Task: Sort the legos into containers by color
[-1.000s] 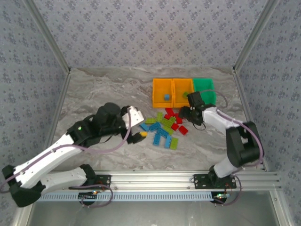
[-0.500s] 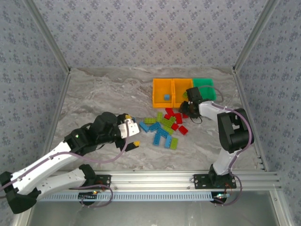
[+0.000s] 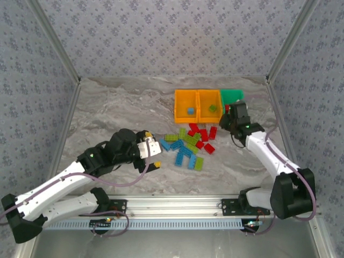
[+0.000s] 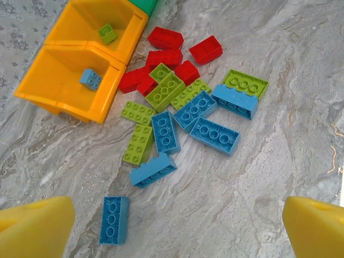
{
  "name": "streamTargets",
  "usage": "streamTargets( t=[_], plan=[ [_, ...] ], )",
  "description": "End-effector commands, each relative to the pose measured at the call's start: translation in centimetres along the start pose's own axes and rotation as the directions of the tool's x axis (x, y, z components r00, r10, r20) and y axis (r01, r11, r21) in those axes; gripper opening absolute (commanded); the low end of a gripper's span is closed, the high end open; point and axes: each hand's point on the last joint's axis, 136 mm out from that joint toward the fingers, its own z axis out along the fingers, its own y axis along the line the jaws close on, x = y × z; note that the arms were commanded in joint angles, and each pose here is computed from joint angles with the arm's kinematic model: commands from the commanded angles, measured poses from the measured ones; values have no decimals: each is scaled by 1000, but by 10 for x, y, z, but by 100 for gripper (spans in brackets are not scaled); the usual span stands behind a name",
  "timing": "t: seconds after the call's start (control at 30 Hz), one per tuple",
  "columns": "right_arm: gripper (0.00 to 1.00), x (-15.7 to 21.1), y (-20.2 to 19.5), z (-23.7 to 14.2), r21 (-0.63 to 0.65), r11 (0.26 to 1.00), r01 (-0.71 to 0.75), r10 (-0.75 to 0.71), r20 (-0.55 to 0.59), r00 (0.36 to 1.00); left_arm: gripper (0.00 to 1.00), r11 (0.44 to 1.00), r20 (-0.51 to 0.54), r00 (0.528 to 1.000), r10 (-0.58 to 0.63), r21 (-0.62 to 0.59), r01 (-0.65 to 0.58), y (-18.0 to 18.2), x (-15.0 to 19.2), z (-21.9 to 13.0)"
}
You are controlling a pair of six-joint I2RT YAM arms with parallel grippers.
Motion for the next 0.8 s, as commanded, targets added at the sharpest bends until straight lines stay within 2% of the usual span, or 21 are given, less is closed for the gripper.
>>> streamTargets(
  t=[0.0,0.13,0.37,0.47,0.6,0.77],
  plan=[
    [46,-5,6,10,2,997,74,-73,-71,995,99,1000,37,999,3,-8,-2,3,-8,-4],
    [61,22,16,38,-11,999,45,-46,-154,987,99,1000,18,1000,-14,-2,14,0,0,-4],
    [70,70,20,76,-2,997,71,-69,-305,950,99,1000,8,1000,-2,-16,2,-1,9,-3],
    [64,83,12,88,39,995,92,-73,-340,937,99,1000,-9,1000,-2,-13,2,-1,13,-1],
    [52,91,-1,94,96,990,103,-63,-354,933,99,1000,-16,1000,-3,-7,3,-2,15,1],
    [40,99,-6,91,103,989,103,-58,-371,927,99,1000,-19,1000,-4,-6,4,-2,17,2]
  ],
)
